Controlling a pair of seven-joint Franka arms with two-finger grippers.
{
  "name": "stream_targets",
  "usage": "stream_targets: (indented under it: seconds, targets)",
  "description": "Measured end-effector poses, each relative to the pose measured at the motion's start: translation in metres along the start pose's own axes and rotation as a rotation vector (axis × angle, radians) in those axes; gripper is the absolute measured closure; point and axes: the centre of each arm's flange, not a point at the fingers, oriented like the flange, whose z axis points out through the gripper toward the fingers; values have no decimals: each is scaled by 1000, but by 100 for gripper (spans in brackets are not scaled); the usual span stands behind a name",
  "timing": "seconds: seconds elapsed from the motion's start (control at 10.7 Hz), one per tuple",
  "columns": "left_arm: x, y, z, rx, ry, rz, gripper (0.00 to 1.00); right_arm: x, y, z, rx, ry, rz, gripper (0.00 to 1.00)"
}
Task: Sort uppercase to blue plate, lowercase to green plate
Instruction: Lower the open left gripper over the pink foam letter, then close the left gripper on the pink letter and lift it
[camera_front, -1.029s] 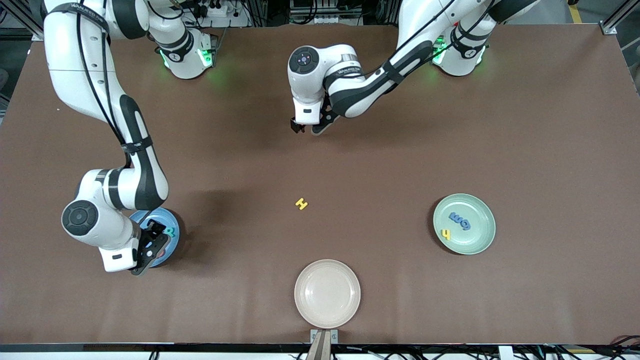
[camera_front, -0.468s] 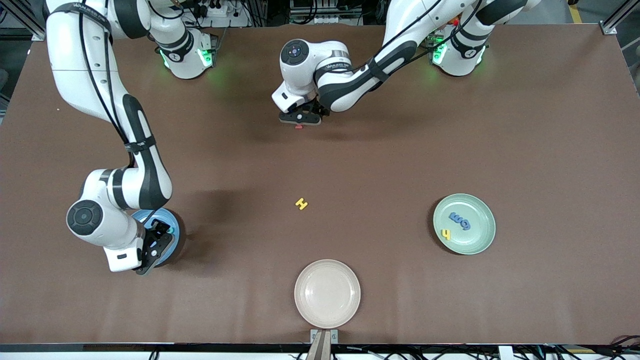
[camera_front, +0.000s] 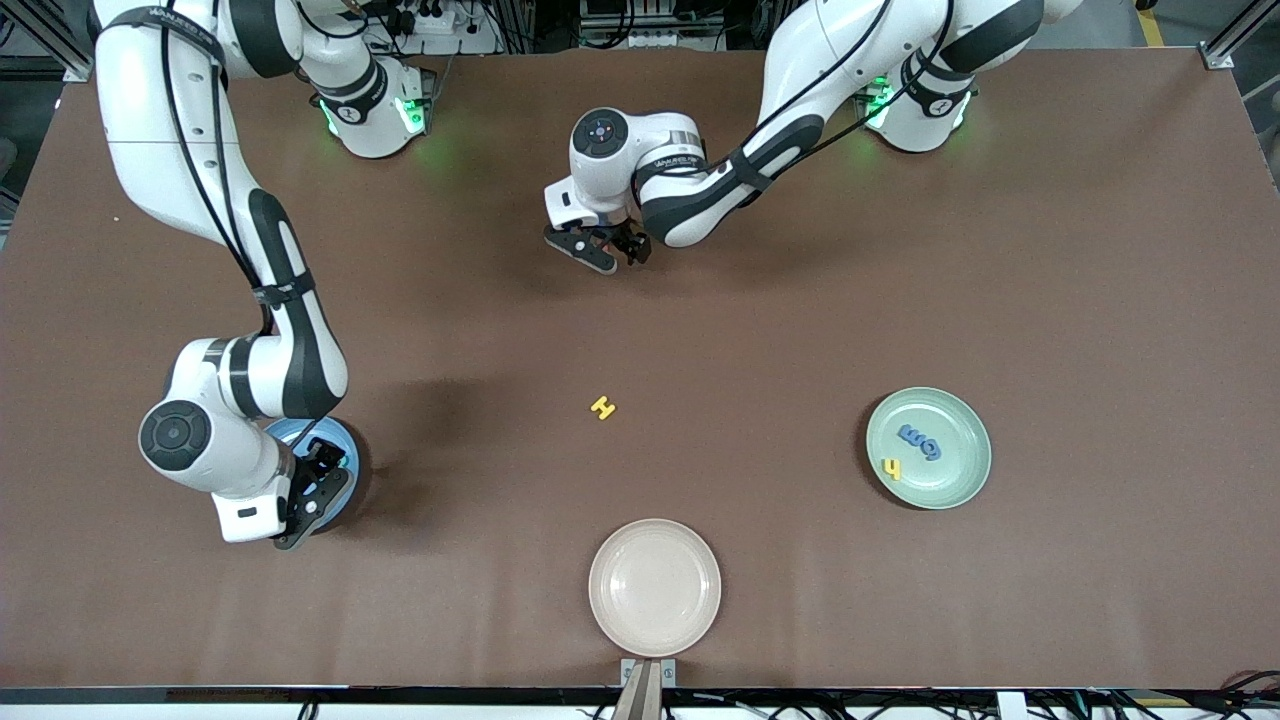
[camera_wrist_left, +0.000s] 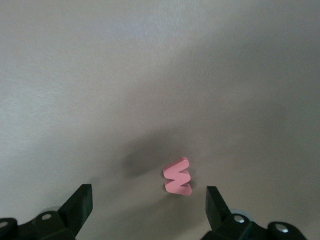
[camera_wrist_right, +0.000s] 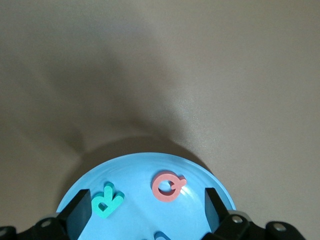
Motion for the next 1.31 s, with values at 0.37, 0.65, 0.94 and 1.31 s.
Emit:
stream_targets:
  seconds: [0.37, 0.65, 0.94, 1.31]
  targets:
    - [-9, 34, 12, 27, 26, 16, 10, -1, -1, 2, 4, -3, 0, 0]
    - [-8, 34, 13, 32, 28, 3, 24, -1, -2, 3, 6, -5, 0, 0]
    - [-8, 32, 15, 35, 26, -13, 28, -1, -2, 4, 7, -5, 1, 0]
    - [-8, 32, 18, 36, 23, -17, 33, -1, -2, 4, 7, -5, 1, 0]
